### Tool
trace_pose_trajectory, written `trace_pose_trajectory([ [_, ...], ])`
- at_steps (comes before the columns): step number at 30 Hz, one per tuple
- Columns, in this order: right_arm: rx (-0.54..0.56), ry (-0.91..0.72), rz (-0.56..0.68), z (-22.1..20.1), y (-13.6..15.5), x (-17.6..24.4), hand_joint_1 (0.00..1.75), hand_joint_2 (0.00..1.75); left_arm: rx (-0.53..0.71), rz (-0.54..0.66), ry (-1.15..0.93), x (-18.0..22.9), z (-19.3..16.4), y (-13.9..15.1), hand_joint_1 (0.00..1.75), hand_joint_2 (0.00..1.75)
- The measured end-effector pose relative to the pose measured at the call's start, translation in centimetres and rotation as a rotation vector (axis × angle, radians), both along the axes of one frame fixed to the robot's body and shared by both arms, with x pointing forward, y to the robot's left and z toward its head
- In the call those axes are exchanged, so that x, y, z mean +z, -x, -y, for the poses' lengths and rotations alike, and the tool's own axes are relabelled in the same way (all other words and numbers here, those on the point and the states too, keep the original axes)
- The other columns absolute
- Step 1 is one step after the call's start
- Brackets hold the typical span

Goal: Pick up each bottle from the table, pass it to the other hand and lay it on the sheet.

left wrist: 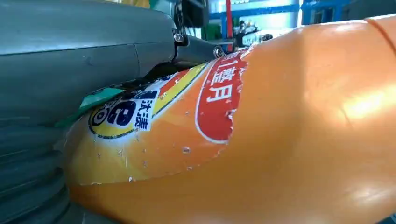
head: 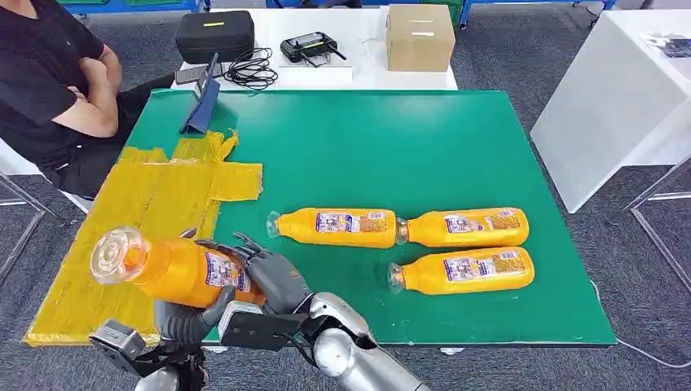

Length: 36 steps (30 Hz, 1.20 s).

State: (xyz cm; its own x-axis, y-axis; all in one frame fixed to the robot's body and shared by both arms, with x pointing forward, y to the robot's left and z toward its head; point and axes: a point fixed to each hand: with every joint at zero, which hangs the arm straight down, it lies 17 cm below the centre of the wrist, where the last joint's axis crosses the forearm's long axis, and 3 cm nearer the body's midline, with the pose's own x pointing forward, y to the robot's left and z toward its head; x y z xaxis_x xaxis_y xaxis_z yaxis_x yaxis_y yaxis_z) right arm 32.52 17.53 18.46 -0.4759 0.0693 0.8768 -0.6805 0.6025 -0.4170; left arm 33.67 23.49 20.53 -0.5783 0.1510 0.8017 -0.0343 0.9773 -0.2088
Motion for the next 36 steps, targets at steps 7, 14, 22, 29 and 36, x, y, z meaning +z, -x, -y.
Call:
trace_pose_trajectory([
  [7, 0.003, -0.003, 0.022, -0.2, -0.2, 0.7, 0.0, 1.75, 0.045, -0.011, -0.009, -0.1, -1.5, 0.4, 1.75, 1.75],
  [14, 0.008, -0.006, 0.036, -0.4, -0.2, 1.2, 0.0, 1.75, 0.064, -0.024, -0.014, -0.6, -2.3, 0.7, 1.75, 1.75],
  [22, 0.009, -0.006, 0.038, -0.5, -0.3, 1.3, 0.0, 1.75, 0.073, -0.026, -0.016, -0.7, -2.6, 0.7, 1.75, 1.75],
  [29, 0.009, -0.006, 0.041, -0.5, -0.3, 1.4, 0.0, 1.75, 0.074, -0.027, -0.016, -0.7, -2.7, 0.7, 1.75, 1.75],
  [36, -0.204, 0.032, 0.129, 9.9, -5.7, -0.9, 0.0, 1.75, 0.409, -0.507, -0.495, -8.4, -5.8, -7.4, 1.75, 1.75],
])
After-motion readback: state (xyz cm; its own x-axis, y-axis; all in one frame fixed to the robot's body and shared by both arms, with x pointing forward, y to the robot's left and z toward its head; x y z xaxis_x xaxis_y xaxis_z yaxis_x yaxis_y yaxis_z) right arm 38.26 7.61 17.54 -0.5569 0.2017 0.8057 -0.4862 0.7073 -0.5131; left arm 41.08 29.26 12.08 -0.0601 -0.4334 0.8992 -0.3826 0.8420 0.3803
